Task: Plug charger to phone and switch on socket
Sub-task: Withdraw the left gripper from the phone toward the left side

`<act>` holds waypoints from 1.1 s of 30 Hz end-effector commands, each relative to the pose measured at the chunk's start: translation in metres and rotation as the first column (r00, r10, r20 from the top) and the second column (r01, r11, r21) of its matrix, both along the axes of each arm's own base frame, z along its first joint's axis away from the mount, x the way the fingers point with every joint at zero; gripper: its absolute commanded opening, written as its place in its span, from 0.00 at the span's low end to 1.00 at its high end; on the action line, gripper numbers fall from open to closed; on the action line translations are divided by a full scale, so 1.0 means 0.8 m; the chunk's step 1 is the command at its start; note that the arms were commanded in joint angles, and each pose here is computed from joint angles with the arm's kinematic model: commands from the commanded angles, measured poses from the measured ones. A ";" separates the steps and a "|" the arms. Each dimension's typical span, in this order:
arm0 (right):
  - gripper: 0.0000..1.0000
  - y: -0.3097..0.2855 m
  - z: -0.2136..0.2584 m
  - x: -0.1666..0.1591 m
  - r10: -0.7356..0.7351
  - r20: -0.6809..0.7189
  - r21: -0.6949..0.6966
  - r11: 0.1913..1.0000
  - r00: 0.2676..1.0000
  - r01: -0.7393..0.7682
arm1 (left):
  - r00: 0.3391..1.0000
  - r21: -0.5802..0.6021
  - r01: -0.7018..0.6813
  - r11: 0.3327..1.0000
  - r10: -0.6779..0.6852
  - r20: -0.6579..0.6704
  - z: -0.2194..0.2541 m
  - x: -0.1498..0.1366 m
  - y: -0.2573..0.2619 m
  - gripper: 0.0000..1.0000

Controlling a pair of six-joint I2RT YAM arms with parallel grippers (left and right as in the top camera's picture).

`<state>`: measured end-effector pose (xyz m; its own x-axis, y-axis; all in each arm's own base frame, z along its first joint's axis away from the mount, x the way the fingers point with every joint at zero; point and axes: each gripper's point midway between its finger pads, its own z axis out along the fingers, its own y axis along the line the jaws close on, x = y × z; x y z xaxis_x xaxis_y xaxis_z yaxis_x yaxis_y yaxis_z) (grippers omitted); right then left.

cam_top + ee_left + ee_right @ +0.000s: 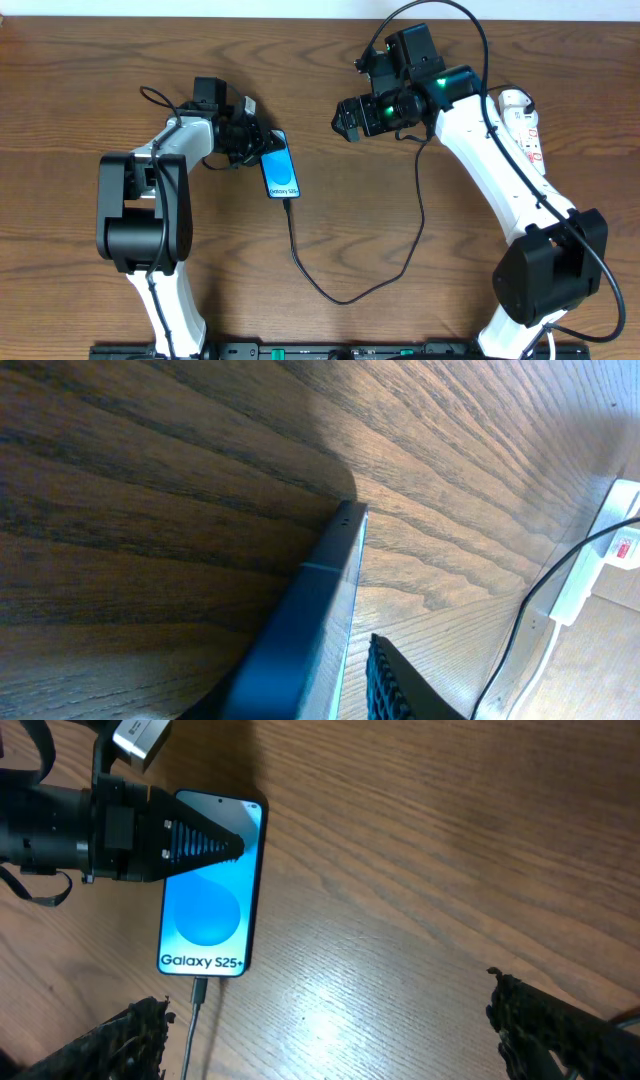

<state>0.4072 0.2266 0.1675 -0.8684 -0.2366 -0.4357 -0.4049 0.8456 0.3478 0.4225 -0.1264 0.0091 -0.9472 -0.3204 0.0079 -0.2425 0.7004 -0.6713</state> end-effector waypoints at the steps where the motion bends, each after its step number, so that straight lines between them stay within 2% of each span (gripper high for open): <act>1: 0.99 0.003 0.004 0.000 0.027 0.016 0.000 1.000 1.000 -0.027 | 1.000 0.052 -0.012 0.999 0.013 -0.029 -0.013 -0.008 0.007 0.32; 7: 0.99 0.002 0.002 -0.002 0.032 0.013 -0.008 0.999 0.999 -0.032 | 0.998 0.125 -0.029 0.992 0.036 -0.052 -0.024 -0.013 0.021 0.43; 12: 0.99 0.001 0.002 -0.003 0.038 0.011 -0.012 0.999 0.999 -0.037 | 0.994 0.208 -0.039 0.977 0.060 -0.094 -0.035 -0.024 0.037 0.45; 16: 0.99 0.001 0.001 -0.003 0.036 0.012 -0.016 0.999 0.999 -0.036 | 0.993 0.219 -0.042 0.975 0.064 -0.095 -0.034 -0.025 0.039 0.52; 21: 0.99 0.001 0.001 -0.003 0.036 0.013 -0.016 0.999 0.999 -0.036 | 0.992 0.299 -0.055 0.953 0.087 -0.094 -0.031 -0.028 0.056 0.57; 26: 0.99 0.000 0.001 -0.003 0.038 0.016 -0.021 0.999 0.999 -0.038 | 0.990 0.372 -0.065 0.926 0.107 -0.093 -0.027 -0.032 0.072 0.57; 33: 0.99 -0.008 -0.004 -0.003 0.028 0.014 -0.058 0.998 1.000 -0.027 | 0.993 0.436 -0.011 0.900 0.061 -0.100 -0.018 -0.042 0.087 0.57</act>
<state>0.4037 0.2216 0.1636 -0.8660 -0.2659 -0.4236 -0.4175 0.8506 0.3195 0.3972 -0.0806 0.0088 -0.9313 -0.3637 -0.0197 -0.3272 0.8592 -0.3934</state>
